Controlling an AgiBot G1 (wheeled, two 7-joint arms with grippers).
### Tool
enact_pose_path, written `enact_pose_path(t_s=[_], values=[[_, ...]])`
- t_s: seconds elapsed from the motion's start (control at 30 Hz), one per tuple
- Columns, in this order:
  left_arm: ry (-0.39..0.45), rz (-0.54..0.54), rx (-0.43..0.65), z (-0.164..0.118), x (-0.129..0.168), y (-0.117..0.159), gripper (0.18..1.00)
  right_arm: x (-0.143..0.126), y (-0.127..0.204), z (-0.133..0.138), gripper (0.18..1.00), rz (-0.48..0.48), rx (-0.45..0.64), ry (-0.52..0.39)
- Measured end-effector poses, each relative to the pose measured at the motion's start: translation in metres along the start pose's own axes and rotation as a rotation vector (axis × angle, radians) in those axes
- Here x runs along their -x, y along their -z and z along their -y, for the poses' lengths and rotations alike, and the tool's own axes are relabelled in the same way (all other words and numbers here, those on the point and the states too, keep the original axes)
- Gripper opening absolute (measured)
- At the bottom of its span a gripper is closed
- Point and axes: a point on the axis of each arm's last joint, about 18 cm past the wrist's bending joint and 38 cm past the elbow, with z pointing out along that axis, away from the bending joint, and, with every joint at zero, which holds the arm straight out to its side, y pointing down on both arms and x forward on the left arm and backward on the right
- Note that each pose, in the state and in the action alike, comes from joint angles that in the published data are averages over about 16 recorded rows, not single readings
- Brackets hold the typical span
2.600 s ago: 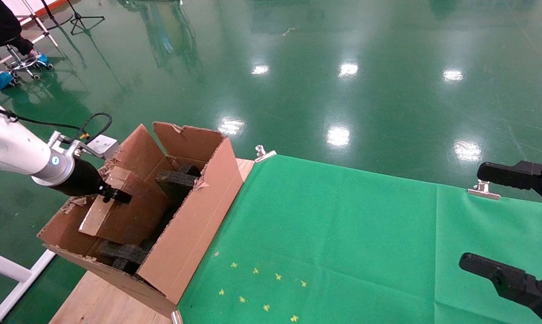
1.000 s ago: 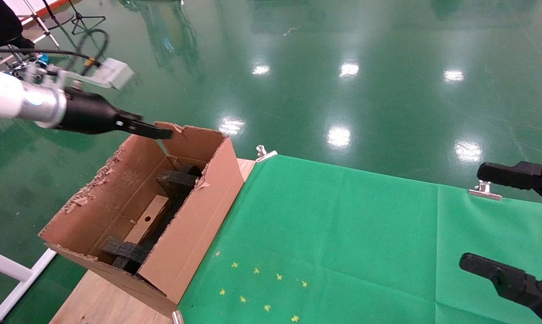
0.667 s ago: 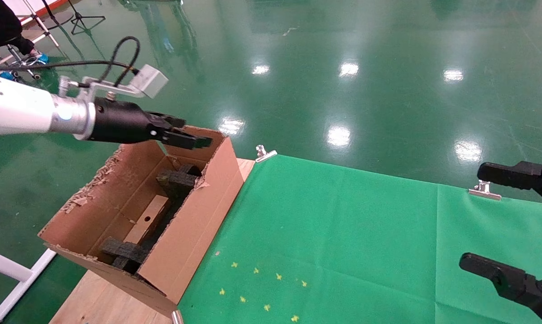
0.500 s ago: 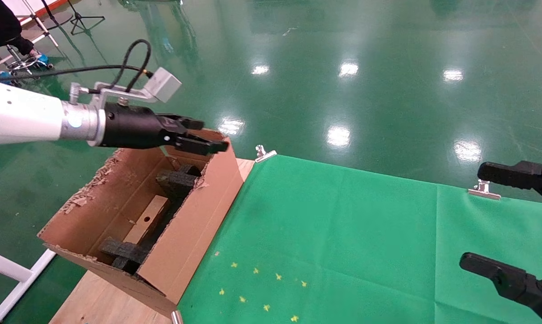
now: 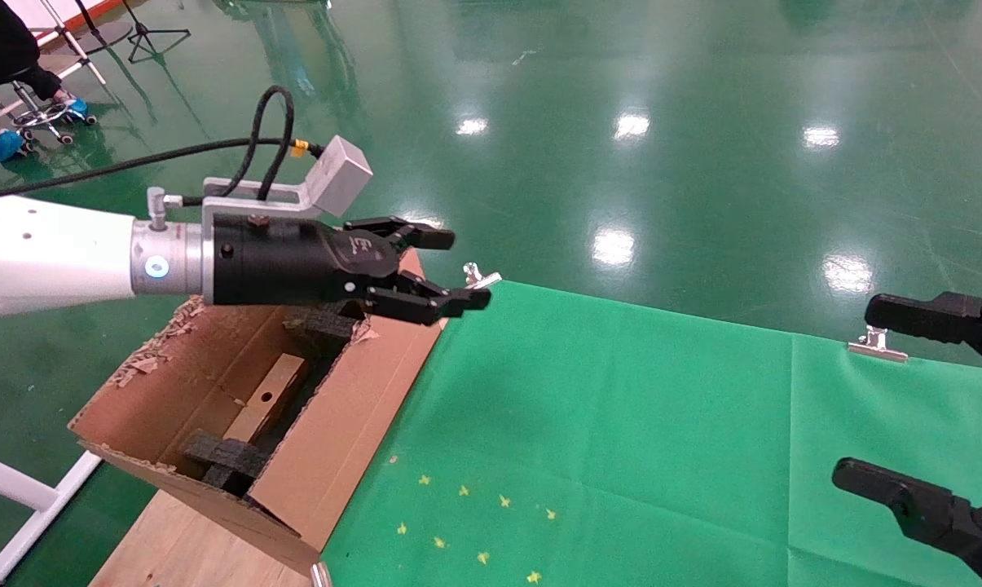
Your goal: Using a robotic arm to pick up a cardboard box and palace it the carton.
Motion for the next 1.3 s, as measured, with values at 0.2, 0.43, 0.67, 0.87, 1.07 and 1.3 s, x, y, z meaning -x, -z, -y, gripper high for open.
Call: enact_pose_path(t_s=[0.2,0.43,0.67,0.87,1.07,1.3], values=[[-0.050,-0.089,-0.072,0.003,-0.026,-0.002,1.001,0.000,0.000,0.000,1.001,0.000,0.000,0.000],[-0.113,-0.197,-0.164,0.008,-0.061,0.000,1.001,0.000,0.000,0.000,1.001,0.000,0.000,0.000],[-0.181,-0.306,-0.263,0.012,-0.098,0.007,1.001,0.000,0.000,0.000,1.001,0.000,0.000,0.000],[-0.231,-0.386,-0.336,0.015,-0.126,0.016,1.001,0.000,0.000,0.000,1.001,0.000,0.000,0.000],[-0.257,-0.430,-0.378,0.017,-0.141,0.023,1.001,0.000,0.000,0.000,1.001,0.000,0.000,0.000],[-0.261,-0.437,-0.385,0.017,-0.144,0.024,1.001,0.000,0.000,0.000,1.001,-0.001,0.000,0.000]])
